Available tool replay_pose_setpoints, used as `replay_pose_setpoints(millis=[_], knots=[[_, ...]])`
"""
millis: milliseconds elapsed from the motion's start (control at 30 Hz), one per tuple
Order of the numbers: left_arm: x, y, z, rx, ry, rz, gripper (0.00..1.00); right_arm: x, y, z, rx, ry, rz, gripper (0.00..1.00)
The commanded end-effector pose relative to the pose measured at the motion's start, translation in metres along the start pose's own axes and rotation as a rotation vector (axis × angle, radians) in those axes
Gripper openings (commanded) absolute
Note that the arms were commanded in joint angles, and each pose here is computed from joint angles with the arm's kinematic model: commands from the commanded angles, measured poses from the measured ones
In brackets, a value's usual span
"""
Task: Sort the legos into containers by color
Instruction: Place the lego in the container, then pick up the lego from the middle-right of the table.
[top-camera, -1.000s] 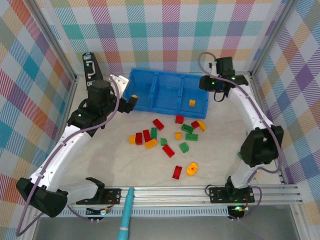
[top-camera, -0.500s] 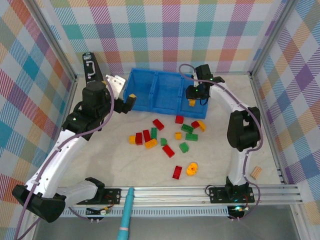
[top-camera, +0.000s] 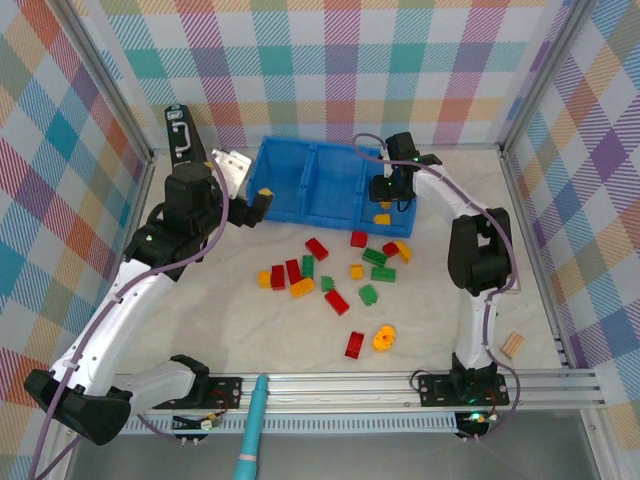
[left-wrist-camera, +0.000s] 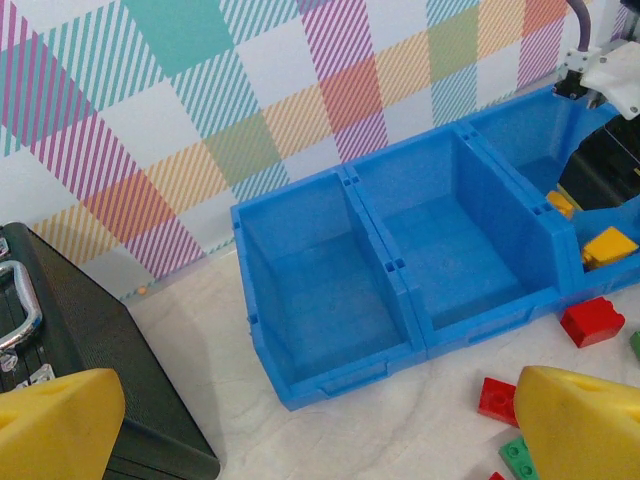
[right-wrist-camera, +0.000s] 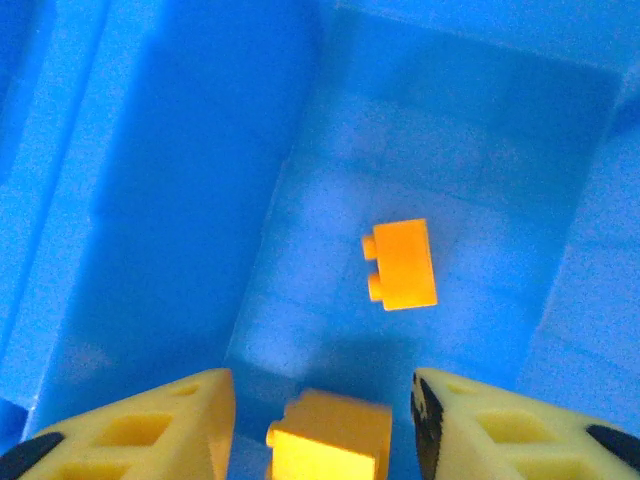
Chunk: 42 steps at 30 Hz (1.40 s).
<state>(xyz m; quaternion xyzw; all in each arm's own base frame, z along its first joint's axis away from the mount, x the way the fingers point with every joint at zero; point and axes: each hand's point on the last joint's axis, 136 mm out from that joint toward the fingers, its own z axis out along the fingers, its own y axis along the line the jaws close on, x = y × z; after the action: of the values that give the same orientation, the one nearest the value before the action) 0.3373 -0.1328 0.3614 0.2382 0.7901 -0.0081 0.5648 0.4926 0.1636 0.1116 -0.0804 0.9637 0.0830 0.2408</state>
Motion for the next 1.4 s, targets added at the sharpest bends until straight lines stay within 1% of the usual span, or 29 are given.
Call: replay_pose_setpoints(millis=[0,133,333,467,633,867,967,1100,1233,1367], knots=[[-0.011,0.005,-0.008,-0.009,-0.032,0.008,1.00,-0.005,0.008,-0.030,-0.017,-0.023,-0.026,0.50],[-0.010,0.005,-0.008,-0.007,-0.033,0.009,1.00,0.014,0.005,-0.055,0.002,-0.024,-0.037,0.51],[-0.009,0.003,-0.006,0.002,-0.029,0.010,1.00,0.068,-0.010,-0.088,0.053,0.013,-0.045,0.56],[-0.008,0.002,-0.004,0.006,-0.026,0.011,1.00,0.105,-0.016,-0.094,0.063,0.059,-0.068,0.58],[-0.009,0.001,-0.003,0.014,-0.023,0.009,1.00,0.138,-0.021,-0.084,0.057,0.145,-0.177,0.61],[-0.009,-0.002,0.001,0.030,-0.015,0.006,1.00,0.164,-0.034,-0.057,0.098,0.248,-0.268,0.61],[-0.007,-0.004,0.005,0.038,-0.004,0.007,1.00,0.169,-0.036,-0.044,0.101,0.283,-0.275,0.59],[-0.005,-0.003,0.007,0.034,0.003,0.009,1.00,0.172,-0.036,-0.029,0.093,0.306,-0.272,0.59],[-0.004,-0.003,0.007,0.027,0.004,0.012,1.00,0.168,-0.040,-0.013,0.118,0.303,-0.273,0.59],[-0.002,-0.002,0.009,0.024,0.014,0.018,1.00,0.165,-0.042,0.002,0.127,0.318,-0.271,0.57]])
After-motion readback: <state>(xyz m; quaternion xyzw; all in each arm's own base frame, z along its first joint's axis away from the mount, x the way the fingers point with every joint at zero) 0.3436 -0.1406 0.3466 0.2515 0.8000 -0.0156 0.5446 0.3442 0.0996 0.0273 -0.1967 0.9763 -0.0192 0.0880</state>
